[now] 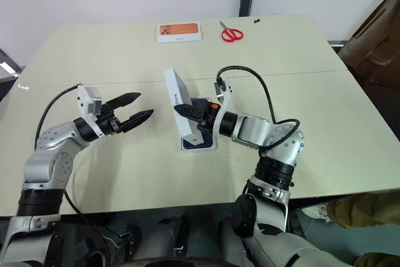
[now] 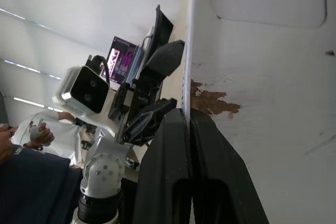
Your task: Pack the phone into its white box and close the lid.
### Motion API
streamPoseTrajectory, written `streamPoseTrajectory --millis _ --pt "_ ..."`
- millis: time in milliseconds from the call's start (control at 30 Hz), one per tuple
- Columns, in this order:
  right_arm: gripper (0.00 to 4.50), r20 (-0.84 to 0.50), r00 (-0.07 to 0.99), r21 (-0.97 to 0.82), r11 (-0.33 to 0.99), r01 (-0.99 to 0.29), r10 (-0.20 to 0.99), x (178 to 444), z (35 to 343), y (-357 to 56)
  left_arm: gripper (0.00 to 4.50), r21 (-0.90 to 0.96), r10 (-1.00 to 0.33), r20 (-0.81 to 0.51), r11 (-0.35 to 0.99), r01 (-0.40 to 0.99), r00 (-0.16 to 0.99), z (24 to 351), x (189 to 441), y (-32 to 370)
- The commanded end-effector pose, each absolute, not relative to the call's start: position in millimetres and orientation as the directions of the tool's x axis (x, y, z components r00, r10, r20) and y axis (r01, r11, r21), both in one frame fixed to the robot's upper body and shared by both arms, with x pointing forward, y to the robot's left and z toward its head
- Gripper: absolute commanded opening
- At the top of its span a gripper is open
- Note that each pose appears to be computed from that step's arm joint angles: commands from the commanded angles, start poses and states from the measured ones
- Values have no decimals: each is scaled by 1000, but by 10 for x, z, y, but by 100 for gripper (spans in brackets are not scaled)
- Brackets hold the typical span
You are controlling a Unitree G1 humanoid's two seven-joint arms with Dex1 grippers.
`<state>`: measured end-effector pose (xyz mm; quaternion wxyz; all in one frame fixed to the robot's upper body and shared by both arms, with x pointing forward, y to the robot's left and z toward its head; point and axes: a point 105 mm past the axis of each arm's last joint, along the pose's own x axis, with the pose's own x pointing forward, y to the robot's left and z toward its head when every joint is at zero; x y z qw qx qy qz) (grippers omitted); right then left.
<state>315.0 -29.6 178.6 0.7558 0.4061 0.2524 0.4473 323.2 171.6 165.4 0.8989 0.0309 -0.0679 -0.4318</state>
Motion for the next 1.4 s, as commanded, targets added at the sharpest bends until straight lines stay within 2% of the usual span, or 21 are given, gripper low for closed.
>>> streamPoseTrajectory --millis 33,333,567,667,767,867,1100,1300,1400 --pt "7 131 446 871 112 -478 886 3124 2010 -121 390 124 -790 114 613 780 603 1716 3204 1680" --pt "7 170 442 926 11 -376 881 3030 2026 71 390 113 -765 137 643 758 629 1761 3230 1744" --pt "7 145 416 950 -8 -313 898 2946 1939 148 390 79 -767 137 640 765 627 1727 3186 1721" --pt "0 154 381 950 -31 -309 912 2878 1950 204 303 30 -778 133 622 783 613 1692 3146 1708" --pt "0 138 393 957 -21 -288 909 2901 1915 230 153 37 -778 119 624 780 617 1658 3132 1712" --pt "0 60 419 970 47 -239 906 2959 1673 185 2 42 -787 100 615 788 609 1600 3110 1677" --pt "0 -38 468 959 164 -232 883 3029 1364 2 2 45 -815 61 579 814 576 1437 3047 1498" --pt "0 -17 517 933 200 -300 856 3067 1437 -163 2 11 -838 66 543 840 541 1348 3054 1278" --pt "97 -16 553 912 239 -334 833 3102 1479 -264 0 5 -844 77 532 847 530 1334 3073 1174"
